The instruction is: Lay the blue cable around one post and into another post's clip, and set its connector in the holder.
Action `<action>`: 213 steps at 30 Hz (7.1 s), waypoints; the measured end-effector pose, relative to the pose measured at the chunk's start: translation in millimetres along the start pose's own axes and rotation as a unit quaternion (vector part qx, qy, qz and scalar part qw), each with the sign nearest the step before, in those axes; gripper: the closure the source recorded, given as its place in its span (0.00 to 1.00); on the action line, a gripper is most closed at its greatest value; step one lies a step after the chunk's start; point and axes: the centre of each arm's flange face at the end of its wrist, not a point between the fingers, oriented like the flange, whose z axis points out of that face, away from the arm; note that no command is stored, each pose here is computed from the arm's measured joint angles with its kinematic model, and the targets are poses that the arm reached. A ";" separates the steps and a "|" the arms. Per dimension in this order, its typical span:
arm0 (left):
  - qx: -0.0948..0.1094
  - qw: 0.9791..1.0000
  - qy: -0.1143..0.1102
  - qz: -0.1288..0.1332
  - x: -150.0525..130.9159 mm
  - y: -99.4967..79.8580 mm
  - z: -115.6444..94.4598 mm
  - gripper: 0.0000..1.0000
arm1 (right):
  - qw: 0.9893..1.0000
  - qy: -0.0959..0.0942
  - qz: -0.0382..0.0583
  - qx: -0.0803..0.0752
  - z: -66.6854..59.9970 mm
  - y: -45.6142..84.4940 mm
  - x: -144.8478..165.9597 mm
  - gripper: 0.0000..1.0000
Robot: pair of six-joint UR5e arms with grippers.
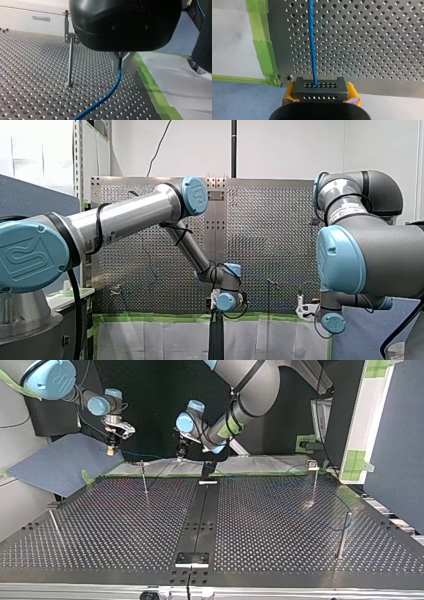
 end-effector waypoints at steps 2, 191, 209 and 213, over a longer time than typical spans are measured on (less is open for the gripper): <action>0.000 1.000 -0.001 -0.003 -0.3 1.2 1.2 1.00 | 1.000 0.001 0.001 0.000 2.6 1.3 1.1 0.95; 0.031 0.999 0.011 -0.038 -75.7 -120.7 -63.1 0.00 | 0.999 0.028 0.015 0.043 75.7 -2.7 42.4 0.95; 0.000 0.999 0.018 -0.043 -75.9 -112.3 -61.9 0.00 | 0.999 0.027 0.015 0.045 75.1 -5.1 41.3 0.95; -0.002 0.999 0.018 -0.046 -75.0 -111.4 -62.2 0.00 | 0.999 0.027 0.015 0.045 75.1 -5.1 41.2 0.95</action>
